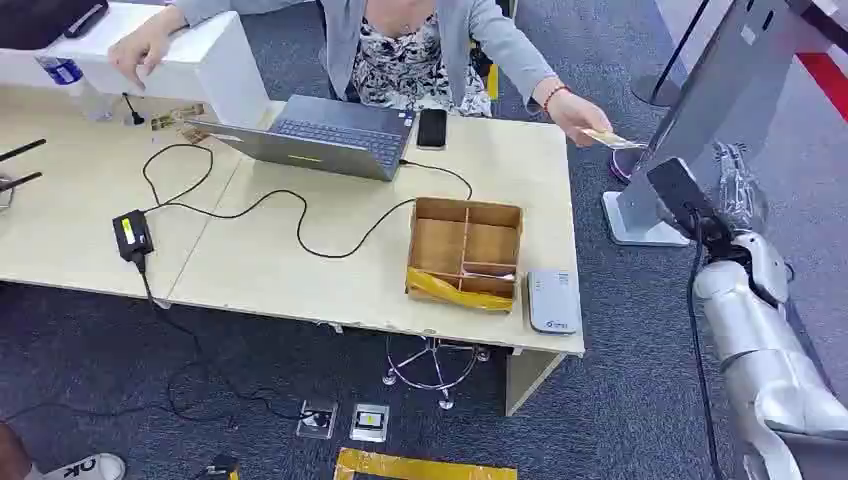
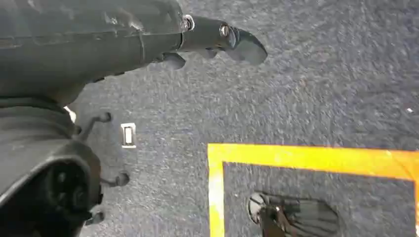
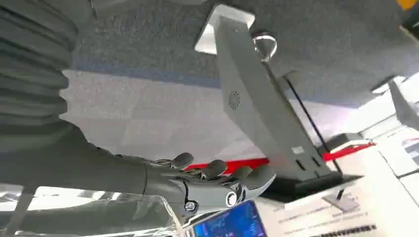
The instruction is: Pass the card to the sensor for recognition and then transmit it.
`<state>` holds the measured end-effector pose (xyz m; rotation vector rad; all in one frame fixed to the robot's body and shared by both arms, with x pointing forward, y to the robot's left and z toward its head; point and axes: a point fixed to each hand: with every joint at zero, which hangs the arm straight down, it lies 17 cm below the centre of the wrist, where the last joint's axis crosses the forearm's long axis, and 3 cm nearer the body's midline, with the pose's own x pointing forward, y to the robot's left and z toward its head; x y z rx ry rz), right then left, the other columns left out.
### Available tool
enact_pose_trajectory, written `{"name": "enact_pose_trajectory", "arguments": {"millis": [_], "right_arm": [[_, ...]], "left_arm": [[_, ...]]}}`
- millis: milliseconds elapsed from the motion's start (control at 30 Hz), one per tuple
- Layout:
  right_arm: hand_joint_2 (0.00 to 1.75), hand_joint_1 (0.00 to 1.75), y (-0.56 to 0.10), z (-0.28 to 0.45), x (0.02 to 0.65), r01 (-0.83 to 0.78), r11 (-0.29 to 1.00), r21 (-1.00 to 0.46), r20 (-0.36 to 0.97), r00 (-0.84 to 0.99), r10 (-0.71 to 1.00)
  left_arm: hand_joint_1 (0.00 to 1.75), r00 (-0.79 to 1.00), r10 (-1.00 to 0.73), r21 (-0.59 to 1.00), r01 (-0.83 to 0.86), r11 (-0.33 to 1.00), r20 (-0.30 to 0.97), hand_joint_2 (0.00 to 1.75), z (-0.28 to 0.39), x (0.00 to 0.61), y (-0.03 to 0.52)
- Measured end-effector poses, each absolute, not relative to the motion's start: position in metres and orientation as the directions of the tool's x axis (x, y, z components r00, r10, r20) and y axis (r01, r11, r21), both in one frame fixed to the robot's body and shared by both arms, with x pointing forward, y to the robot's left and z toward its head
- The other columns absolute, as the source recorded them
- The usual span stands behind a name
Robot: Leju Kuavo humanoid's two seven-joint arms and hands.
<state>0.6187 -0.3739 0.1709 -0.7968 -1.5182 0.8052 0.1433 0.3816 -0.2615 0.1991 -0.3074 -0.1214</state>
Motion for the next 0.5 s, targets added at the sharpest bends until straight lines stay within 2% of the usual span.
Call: {"name": "enact_pose_trajectory", "arguments": {"millis": [233, 500], "right_arm": [[1.75, 0.0, -0.354, 0.158, 0.617, -0.047, 0.646, -0.762, 0.648, -0.075, 0.758], [1.75, 0.0, -0.351, 0.167, 0.62, -0.01, 0.643, -0.766, 0.641, -0.084, 0.763]], "left_arm": [[0.0, 0.946, -0.152, 0.222, 0.089, 0.971, 0.286, 0.0, -0.26, 0.141, 0.393], [0.0, 0.945, -0.156, 0.234, 0.088, 0.968, 0.288, 0.0, -0.259, 0.142, 0.401]]}}
